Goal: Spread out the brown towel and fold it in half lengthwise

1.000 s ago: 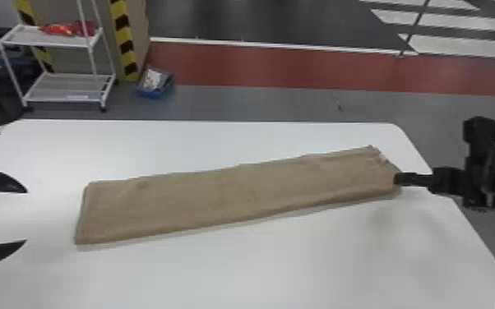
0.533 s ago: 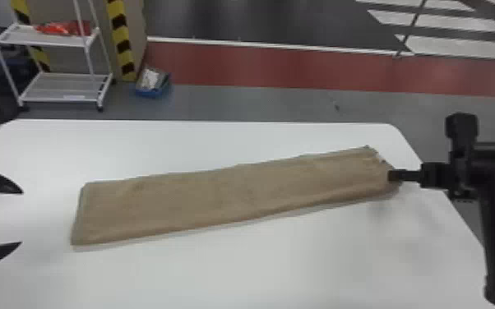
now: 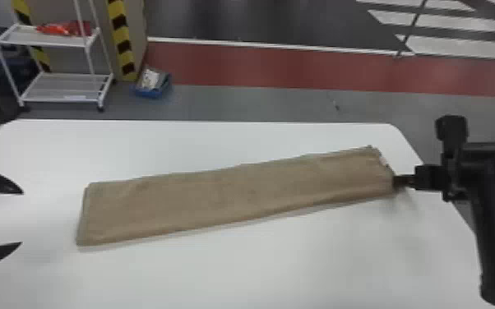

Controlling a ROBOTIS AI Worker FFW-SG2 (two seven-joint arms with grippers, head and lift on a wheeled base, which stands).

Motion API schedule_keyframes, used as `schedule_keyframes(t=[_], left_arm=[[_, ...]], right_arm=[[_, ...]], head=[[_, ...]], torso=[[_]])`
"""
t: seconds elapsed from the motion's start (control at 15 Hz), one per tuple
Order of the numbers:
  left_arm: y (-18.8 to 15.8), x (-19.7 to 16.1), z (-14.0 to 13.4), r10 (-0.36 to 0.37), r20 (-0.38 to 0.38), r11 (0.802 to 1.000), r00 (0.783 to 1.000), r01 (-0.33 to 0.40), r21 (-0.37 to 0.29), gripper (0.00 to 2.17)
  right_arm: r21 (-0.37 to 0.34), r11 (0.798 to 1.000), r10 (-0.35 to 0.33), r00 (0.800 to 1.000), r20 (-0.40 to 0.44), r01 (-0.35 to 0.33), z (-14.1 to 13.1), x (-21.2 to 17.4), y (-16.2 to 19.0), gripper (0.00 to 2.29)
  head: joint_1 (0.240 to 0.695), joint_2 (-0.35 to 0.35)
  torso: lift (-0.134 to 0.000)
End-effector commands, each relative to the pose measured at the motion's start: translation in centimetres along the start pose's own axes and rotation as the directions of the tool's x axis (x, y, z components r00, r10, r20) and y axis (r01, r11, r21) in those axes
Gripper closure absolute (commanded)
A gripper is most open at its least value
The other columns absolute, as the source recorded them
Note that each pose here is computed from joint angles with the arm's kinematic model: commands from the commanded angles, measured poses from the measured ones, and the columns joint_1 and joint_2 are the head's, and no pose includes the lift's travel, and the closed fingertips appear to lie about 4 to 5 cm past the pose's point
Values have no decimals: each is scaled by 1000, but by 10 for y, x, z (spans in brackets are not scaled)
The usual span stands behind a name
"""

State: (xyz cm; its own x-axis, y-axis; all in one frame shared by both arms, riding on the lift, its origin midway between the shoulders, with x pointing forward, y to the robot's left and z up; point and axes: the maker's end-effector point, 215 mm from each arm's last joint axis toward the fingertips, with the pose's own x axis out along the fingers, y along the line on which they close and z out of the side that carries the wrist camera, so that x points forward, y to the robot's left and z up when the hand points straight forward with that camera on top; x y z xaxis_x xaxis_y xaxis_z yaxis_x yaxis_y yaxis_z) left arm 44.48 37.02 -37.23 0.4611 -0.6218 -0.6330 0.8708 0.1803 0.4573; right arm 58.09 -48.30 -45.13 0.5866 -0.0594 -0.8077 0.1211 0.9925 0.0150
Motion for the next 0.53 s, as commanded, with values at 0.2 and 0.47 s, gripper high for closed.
schedule_keyframes(t=[0.2,0.47], left_arm=[[-2,-5,-1,-8,-6,1000,1000,8,11,157],[-2,-6,-1,-12,-7,1000,1000,12,22,157]], right_arm=[[111,993,60,992,-110,-48,-63,-33,14,1629],[145,989,58,983,-175,-32,-112,-57,15,1629]], head=[[695,-116],[695,-94]], torso=[[-124],[-124]])
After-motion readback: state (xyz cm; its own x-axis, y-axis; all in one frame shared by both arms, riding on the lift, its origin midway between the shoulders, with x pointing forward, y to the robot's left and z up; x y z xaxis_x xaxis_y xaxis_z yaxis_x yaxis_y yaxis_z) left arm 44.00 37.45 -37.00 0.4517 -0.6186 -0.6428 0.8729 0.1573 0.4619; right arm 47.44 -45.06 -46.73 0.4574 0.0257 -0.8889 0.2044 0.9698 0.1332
